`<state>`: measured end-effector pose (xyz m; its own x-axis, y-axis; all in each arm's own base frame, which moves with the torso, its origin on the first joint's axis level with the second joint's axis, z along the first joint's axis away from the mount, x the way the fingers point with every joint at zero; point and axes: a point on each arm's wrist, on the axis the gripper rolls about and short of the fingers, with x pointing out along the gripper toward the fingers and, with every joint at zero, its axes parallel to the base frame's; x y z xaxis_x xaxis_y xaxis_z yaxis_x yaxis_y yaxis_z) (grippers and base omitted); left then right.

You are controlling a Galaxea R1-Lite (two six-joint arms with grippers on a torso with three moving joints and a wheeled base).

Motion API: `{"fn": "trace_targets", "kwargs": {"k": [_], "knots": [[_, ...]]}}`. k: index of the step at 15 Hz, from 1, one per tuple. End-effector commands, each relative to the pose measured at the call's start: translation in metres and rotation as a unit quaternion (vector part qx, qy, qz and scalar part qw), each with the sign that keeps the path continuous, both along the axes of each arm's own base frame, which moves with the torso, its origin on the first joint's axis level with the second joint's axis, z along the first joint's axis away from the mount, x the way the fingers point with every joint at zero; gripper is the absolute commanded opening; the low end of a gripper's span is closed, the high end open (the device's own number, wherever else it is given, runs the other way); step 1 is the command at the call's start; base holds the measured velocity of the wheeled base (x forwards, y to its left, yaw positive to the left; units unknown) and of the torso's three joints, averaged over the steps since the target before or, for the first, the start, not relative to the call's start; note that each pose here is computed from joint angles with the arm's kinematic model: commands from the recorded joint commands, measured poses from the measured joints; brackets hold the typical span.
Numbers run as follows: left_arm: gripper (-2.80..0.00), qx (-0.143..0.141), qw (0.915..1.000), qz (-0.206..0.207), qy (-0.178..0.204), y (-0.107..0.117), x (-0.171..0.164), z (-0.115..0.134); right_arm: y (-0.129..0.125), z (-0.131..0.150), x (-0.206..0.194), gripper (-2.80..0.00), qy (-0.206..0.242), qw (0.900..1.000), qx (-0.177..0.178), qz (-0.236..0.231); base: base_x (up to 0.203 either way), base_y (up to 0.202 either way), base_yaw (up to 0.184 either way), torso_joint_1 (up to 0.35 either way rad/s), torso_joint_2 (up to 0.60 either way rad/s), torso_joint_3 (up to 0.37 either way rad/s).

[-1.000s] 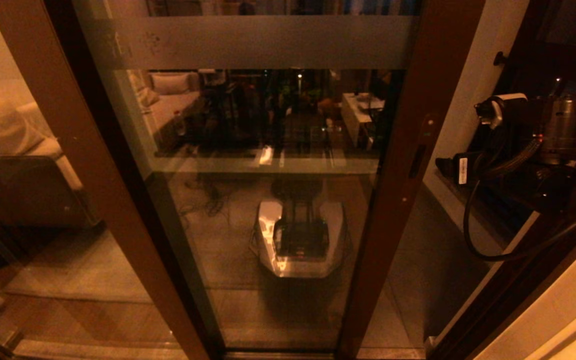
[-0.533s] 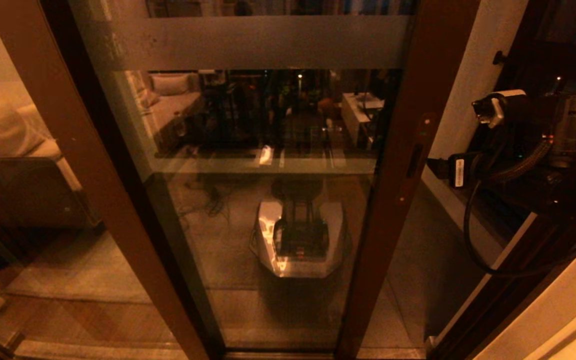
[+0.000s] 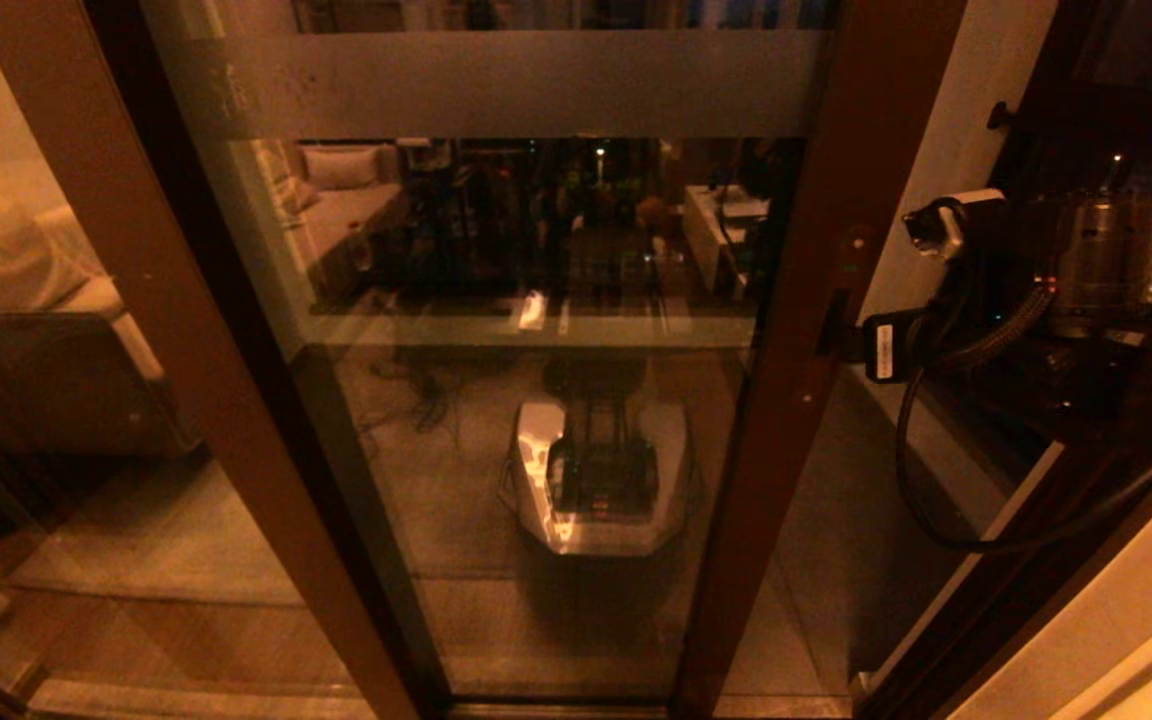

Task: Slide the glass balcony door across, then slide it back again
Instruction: Close the slid door

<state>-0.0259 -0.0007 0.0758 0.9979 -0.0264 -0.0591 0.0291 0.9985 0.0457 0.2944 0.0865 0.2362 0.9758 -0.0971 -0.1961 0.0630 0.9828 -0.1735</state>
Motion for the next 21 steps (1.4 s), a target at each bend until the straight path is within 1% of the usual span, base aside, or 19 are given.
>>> {"fn": "trace_targets", "kwargs": {"k": [1, 5, 7, 13, 21], "knots": [[-2.8, 0.0, 1.0, 0.0, 0.0, 0.0, 0.0, 0.0, 0.0, -0.007, 0.005, 0.0, 0.009, 1.0, -0.003, -0.004, 0.0, 0.0, 0.0, 0.0, 0.0, 0.0], [-2.8, 0.0, 1.0, 0.0, 0.001, 0.0, 0.0, 0.0, 0.0, -0.012, 0.015, 0.0, 0.015, 1.0, -0.004, -0.008, 0.0, 0.0, 0.0, 0.0, 0.0, 0.0], [-2.8, 0.0, 1.0, 0.0, 0.001, 0.0, 0.0, 0.0, -0.003, -0.009, 0.019, 0.0, 0.009, 1.0, -0.003, -0.015, 0.0, 0.0, 0.0, 0.0, 0.0, 0.0], [-2.8, 0.0, 1.0, 0.0, 0.001, 0.0, 0.0, 0.0, -0.016, -0.008, 0.02, 0.0, 0.009, 0.999, -0.005, -0.034, 0.0, 0.0, 0.0, 0.0, 0.0, 0.0], [-2.8, 0.0, 1.0, 0.0, 0.001, 0.0, 0.0, 0.0, -0.024, -0.009, 0.018, 0.0, 0.01, 0.999, -0.006, -0.044, 0.0, 0.0, 0.0, 0.0, 0.0, 0.0]]}}
